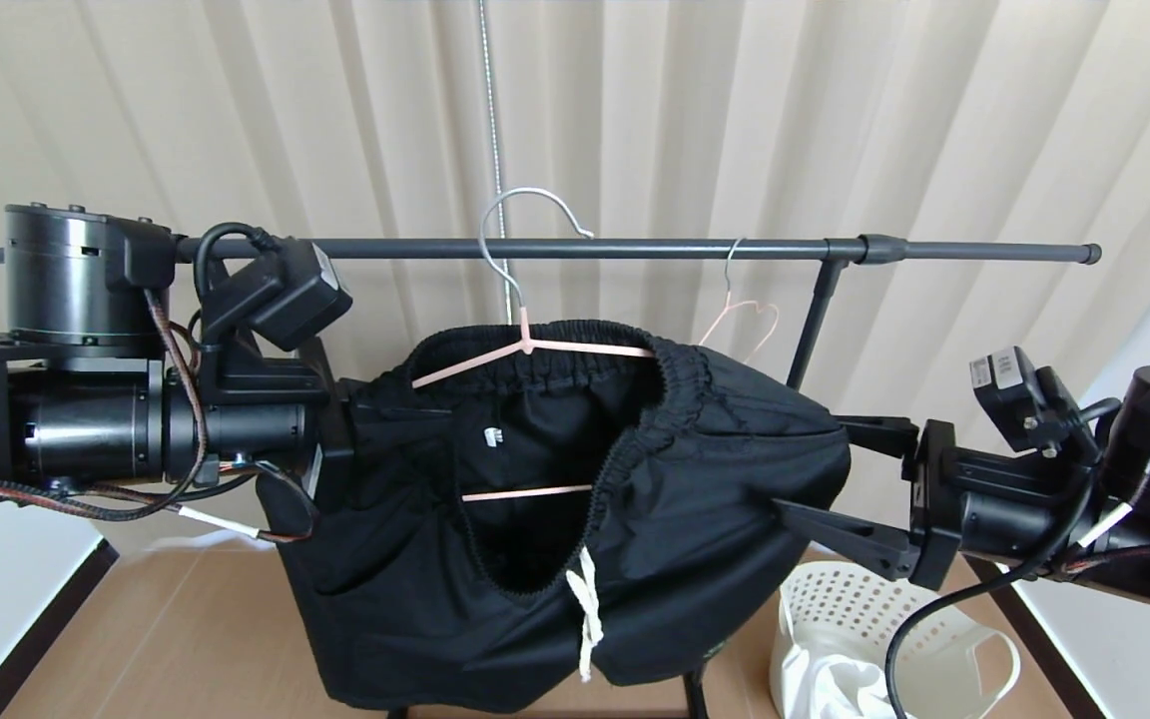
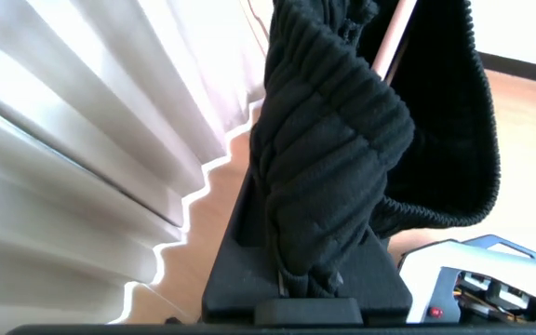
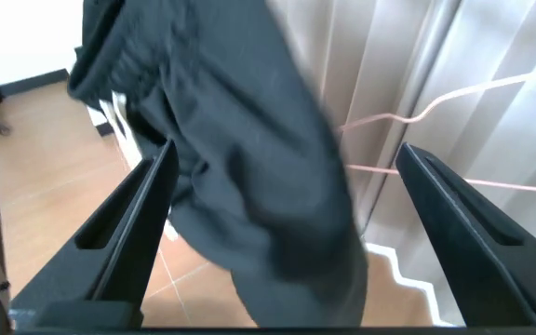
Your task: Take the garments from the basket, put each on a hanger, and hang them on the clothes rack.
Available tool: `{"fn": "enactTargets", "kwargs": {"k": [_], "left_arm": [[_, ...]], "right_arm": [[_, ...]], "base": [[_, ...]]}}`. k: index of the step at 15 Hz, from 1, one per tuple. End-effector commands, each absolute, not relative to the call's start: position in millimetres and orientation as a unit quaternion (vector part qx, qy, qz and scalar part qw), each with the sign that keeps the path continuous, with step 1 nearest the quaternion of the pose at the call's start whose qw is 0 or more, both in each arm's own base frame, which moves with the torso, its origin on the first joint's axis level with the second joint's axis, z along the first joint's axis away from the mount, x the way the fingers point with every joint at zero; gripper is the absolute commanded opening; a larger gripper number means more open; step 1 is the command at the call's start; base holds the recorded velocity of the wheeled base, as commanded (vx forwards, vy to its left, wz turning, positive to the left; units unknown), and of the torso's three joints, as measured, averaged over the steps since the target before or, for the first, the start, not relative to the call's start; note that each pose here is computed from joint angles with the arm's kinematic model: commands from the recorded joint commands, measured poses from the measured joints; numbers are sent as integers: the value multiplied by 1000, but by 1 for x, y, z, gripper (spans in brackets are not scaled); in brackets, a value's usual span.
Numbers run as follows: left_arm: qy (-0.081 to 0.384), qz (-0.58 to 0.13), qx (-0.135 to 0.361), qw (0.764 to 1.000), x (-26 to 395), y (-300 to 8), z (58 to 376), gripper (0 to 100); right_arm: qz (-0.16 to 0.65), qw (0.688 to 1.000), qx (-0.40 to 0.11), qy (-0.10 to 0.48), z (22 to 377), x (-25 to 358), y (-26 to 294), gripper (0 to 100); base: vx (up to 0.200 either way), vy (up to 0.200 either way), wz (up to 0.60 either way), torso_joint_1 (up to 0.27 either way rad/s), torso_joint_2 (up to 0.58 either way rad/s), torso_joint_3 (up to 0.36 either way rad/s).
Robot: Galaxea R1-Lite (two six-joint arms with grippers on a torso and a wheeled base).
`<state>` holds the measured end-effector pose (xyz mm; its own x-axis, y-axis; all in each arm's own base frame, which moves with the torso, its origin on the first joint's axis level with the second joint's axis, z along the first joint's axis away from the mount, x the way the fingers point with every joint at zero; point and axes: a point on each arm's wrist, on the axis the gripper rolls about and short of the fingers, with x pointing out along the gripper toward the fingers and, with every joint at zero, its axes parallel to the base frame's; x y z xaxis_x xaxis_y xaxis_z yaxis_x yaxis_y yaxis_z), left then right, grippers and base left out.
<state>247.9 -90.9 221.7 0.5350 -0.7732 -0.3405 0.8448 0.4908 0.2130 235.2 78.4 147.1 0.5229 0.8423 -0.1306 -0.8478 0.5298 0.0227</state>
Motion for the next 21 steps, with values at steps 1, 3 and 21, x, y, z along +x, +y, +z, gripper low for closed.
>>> {"fn": "enactTargets", "kwargs": {"k": [1,3,21], "left_arm": [[93,-469,178,860,245,-89,226,0],[93,-464,176,863,244,-86,228,0],[94,-441,143,881,229,-71,237,0]], "right_arm": [[485,869,-26,95,126,246,81,100],[480,870,-25,111,114,254,80,100],[445,887,-67,105,83,279,64,0]], "base": [[0,0,0,0,0,0],[0,0,0,0,0,0],[0,0,0,0,0,0]]}}
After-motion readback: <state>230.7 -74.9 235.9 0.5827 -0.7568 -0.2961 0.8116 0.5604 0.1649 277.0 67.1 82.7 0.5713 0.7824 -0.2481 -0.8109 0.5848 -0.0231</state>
